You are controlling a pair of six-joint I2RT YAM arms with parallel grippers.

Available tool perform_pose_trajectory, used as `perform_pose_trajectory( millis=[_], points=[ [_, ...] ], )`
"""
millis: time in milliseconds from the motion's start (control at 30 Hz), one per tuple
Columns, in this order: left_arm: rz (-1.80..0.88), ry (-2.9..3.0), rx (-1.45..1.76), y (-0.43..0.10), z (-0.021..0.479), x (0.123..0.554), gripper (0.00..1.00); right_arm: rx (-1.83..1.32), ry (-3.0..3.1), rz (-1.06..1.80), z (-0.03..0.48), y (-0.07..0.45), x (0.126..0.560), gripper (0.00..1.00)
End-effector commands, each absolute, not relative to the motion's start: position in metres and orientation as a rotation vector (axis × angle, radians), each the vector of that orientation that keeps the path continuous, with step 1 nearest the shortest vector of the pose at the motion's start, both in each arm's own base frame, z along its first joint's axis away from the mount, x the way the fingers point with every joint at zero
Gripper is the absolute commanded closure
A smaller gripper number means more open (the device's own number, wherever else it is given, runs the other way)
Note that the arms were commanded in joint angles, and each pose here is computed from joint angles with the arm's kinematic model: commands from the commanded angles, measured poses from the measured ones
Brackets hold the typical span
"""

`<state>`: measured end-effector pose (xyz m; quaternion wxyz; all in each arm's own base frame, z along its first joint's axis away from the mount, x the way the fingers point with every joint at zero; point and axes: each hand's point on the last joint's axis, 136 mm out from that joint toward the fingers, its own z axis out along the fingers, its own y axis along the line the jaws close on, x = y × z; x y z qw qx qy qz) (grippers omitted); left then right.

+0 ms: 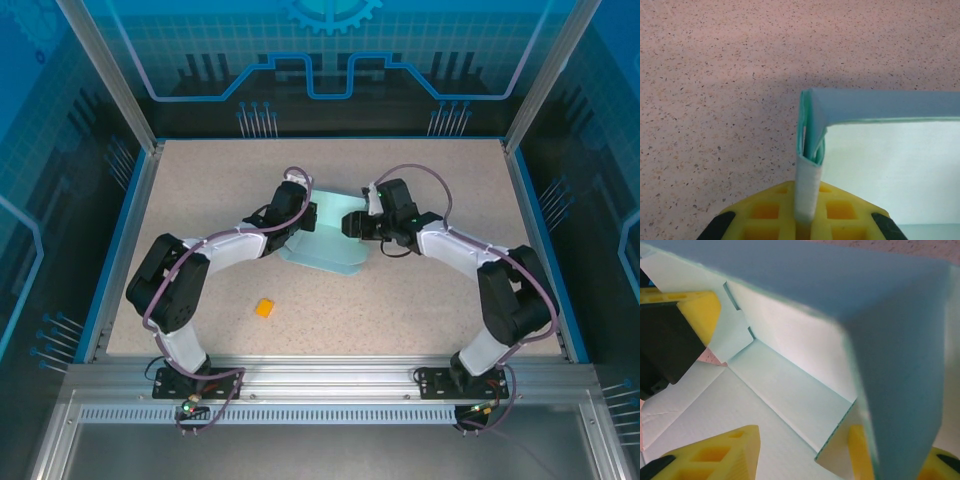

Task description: Fold the paper box

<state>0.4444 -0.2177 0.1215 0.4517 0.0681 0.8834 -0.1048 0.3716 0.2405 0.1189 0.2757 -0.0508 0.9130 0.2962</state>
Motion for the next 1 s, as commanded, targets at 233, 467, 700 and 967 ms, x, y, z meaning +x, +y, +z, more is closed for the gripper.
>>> perform_pose_trajectory(
  millis=[233, 467, 700, 967],
  points=[
    [-0.306, 2.140, 0.161, -0.225, 0.136, 0.445, 0.99, -0.227, 2.462, 0.823, 0.113, 0.261, 0.367, 0.52],
    [-0.291, 2.143, 0.158, -0.223, 0.134, 0.445, 0.99, -0.277, 2.457, 0.719, 0.127, 0.244, 0.361, 0.50],
    [-0.282, 2.142, 0.155, -0.221, 0.136, 0.446, 0.99, -0.323, 2.453, 0.643, 0.145, 0.224, 0.353, 0.47],
    [-0.277, 2.139, 0.154, -0.220, 0.139, 0.446, 0.99, -0.392, 2.422, 0.540, 0.174, 0.200, 0.341, 0.47]
  ],
)
